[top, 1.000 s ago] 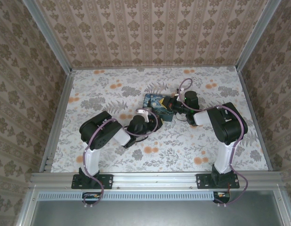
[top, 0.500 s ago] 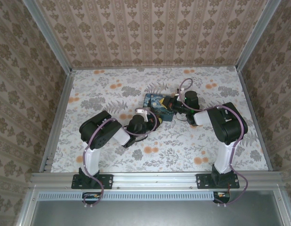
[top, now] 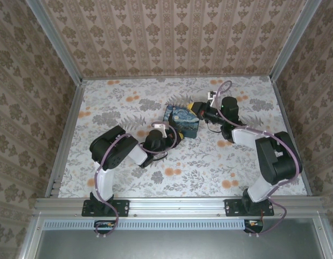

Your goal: Unlock the padlock with the key

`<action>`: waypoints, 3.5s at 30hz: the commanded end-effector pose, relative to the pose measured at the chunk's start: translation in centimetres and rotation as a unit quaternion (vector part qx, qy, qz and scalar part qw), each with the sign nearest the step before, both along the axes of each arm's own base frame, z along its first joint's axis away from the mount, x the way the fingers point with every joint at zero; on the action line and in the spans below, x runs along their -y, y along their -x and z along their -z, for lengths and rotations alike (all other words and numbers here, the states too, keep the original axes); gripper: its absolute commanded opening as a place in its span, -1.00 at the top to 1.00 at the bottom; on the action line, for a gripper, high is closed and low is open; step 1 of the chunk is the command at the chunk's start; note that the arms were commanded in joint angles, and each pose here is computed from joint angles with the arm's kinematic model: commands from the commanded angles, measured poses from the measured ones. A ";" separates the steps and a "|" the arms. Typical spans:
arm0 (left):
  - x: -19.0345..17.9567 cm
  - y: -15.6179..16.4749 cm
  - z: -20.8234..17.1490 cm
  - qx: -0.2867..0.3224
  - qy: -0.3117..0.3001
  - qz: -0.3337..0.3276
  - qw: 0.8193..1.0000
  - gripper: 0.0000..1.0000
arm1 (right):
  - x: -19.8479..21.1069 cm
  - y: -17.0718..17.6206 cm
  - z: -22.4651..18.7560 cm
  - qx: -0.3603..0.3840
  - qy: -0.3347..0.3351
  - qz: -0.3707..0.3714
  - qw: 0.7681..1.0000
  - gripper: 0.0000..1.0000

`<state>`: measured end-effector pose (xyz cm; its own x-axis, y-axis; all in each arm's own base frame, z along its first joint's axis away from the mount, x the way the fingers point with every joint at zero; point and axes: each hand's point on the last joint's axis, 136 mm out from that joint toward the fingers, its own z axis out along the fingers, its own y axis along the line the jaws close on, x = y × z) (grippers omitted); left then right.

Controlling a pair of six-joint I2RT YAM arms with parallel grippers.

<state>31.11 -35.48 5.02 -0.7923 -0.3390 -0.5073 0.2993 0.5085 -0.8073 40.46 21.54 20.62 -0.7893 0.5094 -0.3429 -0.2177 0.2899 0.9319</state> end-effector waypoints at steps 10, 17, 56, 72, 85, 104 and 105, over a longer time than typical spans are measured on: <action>-1.0 -0.9 -3.1 -0.011 0.060 -0.006 0.998 1.00 | -0.5 8.9 6.8 -0.061 0.028 -0.050 0.996 1.00; -1.0 -0.7 -4.0 -0.022 0.088 -0.001 0.996 1.00 | -0.9 11.5 11.5 -0.098 0.052 -0.049 0.993 1.00; -0.1 0.7 -5.9 -0.041 0.133 0.049 0.989 1.00 | 0.1 7.9 14.2 -0.121 0.042 0.016 0.992 1.00; 0.3 0.7 -5.9 -0.042 0.135 0.053 0.989 1.00 | -0.2 7.3 14.3 -0.124 0.034 0.015 0.992 1.00; 0.6 0.8 -5.8 -0.042 0.134 0.056 0.989 1.00 | -0.3 6.8 13.8 -0.121 0.026 0.018 0.992 1.00; 0.4 0.9 -5.0 -0.045 0.125 0.053 0.990 1.00 | -0.3 6.9 12.8 -0.112 0.025 0.017 0.993 1.00; 0.4 0.9 -5.0 -0.045 0.125 0.053 0.990 1.00 | -0.4 6.9 12.6 -0.111 0.024 0.017 0.993 1.00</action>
<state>30.07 -35.34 7.71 -0.8837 -0.3529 -0.3075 0.1965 0.3164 -0.9280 32.76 21.95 6.30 -0.8469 0.5101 -0.1503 0.0440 0.3488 0.9361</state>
